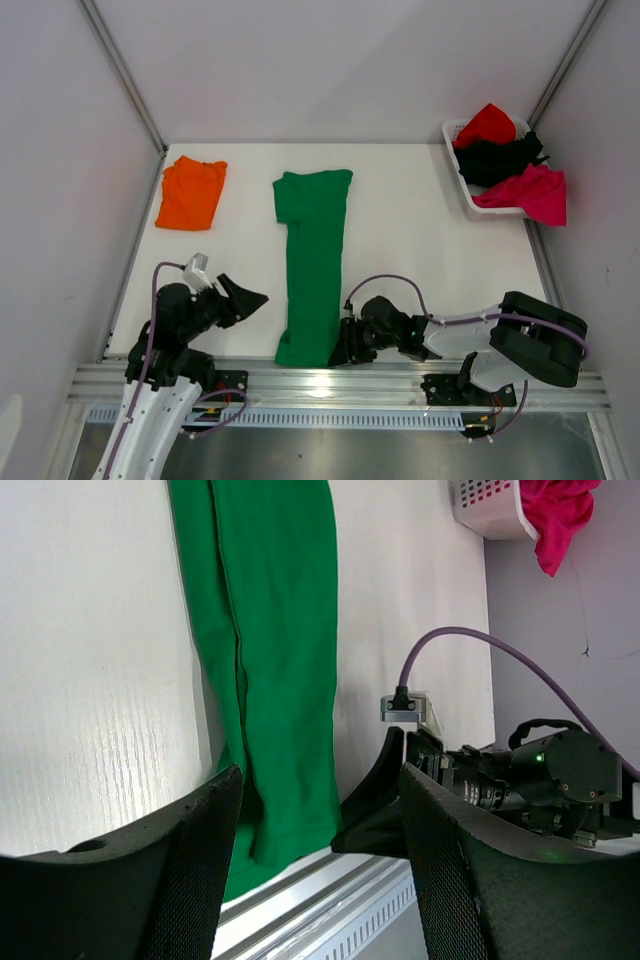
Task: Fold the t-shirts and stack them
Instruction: Fold the tshirt
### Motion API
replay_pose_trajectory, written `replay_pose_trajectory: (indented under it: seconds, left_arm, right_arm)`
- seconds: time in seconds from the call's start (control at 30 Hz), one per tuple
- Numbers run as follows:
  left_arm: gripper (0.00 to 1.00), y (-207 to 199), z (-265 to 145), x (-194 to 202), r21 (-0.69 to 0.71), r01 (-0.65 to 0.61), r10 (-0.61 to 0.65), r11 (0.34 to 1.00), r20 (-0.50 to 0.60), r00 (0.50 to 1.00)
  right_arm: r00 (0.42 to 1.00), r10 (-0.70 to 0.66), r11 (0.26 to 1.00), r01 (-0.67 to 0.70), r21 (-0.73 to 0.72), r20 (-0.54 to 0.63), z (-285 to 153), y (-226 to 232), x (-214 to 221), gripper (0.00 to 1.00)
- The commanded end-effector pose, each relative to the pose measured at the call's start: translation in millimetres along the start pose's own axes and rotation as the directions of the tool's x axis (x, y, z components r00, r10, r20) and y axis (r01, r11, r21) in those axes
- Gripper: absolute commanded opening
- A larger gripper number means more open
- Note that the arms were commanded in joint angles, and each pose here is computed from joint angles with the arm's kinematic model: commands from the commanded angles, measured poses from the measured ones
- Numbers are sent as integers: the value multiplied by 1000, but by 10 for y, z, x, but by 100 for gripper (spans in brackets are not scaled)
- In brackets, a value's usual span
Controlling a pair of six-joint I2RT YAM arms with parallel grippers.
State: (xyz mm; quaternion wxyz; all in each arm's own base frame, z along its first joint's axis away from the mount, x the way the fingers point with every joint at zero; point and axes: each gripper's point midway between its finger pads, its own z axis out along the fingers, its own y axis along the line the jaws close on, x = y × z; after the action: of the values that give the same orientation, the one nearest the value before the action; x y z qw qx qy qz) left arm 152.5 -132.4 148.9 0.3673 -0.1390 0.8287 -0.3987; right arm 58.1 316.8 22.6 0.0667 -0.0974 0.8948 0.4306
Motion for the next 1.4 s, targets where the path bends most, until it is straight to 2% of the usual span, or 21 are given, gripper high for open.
replay_pose_trajectory:
  seconds: [0.0,0.17,0.27,0.53,0.83,1.13,1.37]
  left_arm:
    - [67,-108,-50,-91,25,-38,37,999,32,999]
    - [67,-99,-43,-85,21,-34,33,999,28,999]
    - [67,-102,-42,-88,22,-33,32,999,29,999]
    - [67,-43,39,88,55,25,-23,998,-33,999]
    - [66,200,247,510,97,191,-176,977,-152,973]
    - [65,471,323,763,8,236,-229,972,-211,950]
    - [64,636,242,1020,-130,294,-320,947,-275,907]
  right_arm:
    - [999,-22,999,21,39,40,38,-51,-117,42]
    - [999,-32,999,31,26,33,47,-26,-111,20]
    - [999,-31,999,30,23,32,47,-24,-108,11]
    - [999,-32,999,31,16,31,53,-19,-108,9]
    - [999,-35,999,35,16,27,59,-20,-111,6]
    - [999,-32,999,32,12,27,69,-11,-137,4]
    - [999,-31,999,31,9,23,87,3,-147,3]
